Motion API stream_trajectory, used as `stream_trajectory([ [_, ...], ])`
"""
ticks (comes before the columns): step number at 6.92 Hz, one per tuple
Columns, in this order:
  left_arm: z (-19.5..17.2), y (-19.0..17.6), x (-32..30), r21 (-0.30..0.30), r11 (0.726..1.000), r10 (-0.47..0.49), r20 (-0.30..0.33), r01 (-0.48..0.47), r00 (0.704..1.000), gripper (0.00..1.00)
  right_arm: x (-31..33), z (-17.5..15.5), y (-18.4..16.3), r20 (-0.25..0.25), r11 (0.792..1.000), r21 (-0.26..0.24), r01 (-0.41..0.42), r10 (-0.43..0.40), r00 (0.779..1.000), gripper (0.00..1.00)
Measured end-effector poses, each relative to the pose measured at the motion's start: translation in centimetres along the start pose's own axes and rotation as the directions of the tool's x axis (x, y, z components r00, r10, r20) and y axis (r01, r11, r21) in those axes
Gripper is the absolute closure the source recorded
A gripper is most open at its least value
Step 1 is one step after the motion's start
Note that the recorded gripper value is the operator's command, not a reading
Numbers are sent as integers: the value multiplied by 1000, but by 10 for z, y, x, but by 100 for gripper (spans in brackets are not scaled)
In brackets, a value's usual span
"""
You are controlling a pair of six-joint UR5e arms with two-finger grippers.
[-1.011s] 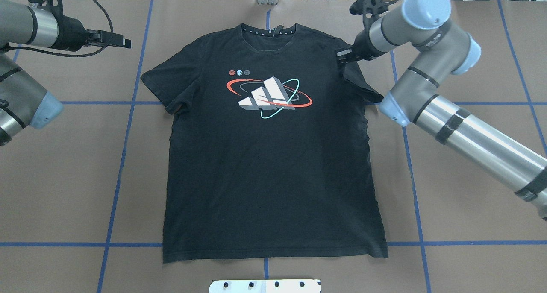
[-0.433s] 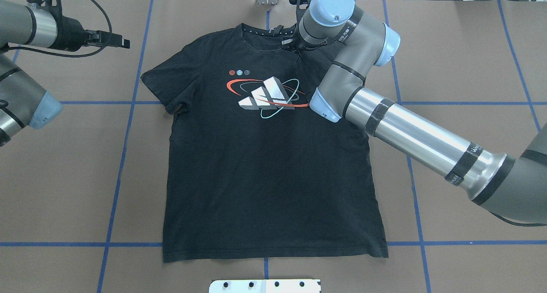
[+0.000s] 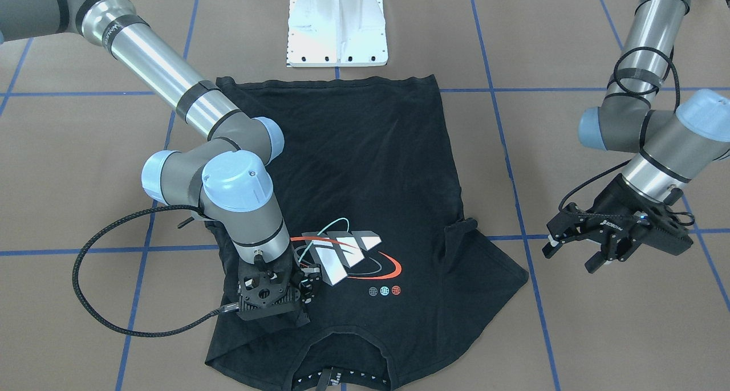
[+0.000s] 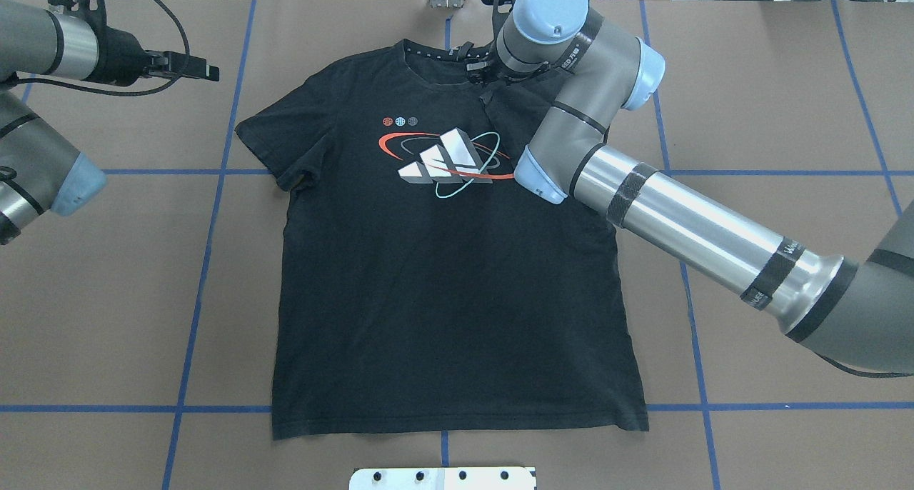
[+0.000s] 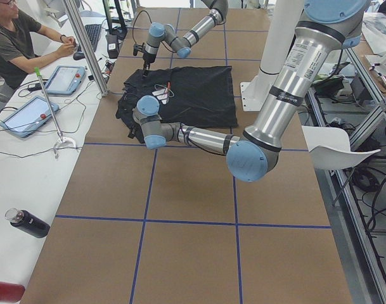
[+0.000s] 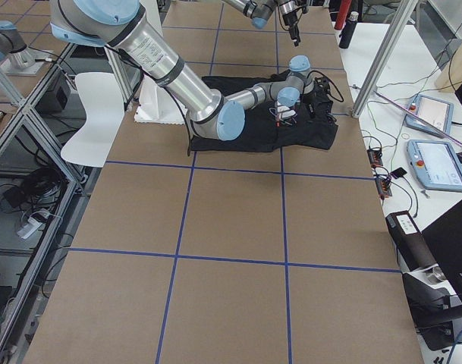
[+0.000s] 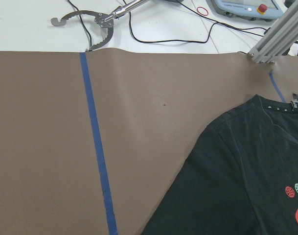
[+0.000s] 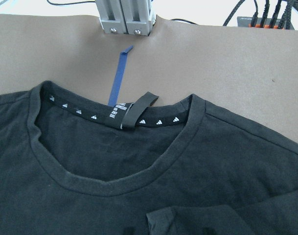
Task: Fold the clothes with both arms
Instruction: 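Grasp the sleeve with the right gripper and fold it inward over the chest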
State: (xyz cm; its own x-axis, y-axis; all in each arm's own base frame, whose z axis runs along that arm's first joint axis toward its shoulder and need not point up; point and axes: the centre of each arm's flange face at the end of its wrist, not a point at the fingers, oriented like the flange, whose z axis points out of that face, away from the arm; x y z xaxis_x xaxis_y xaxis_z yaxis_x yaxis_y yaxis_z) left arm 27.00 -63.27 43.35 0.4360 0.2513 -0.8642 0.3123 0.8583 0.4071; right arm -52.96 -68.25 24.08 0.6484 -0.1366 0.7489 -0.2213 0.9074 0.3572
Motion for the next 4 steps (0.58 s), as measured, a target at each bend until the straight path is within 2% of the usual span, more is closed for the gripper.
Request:
stream_trajectory([
  [2, 20, 16, 14, 34, 998, -57, 14, 57, 998, 7, 0, -29, -11, 74, 998, -24, -64, 65, 995, 0],
  [4, 65, 42, 30, 87, 994, -75, 79, 68, 994, 25, 10, -54, -7, 135, 995, -49, -87, 93, 986, 0],
])
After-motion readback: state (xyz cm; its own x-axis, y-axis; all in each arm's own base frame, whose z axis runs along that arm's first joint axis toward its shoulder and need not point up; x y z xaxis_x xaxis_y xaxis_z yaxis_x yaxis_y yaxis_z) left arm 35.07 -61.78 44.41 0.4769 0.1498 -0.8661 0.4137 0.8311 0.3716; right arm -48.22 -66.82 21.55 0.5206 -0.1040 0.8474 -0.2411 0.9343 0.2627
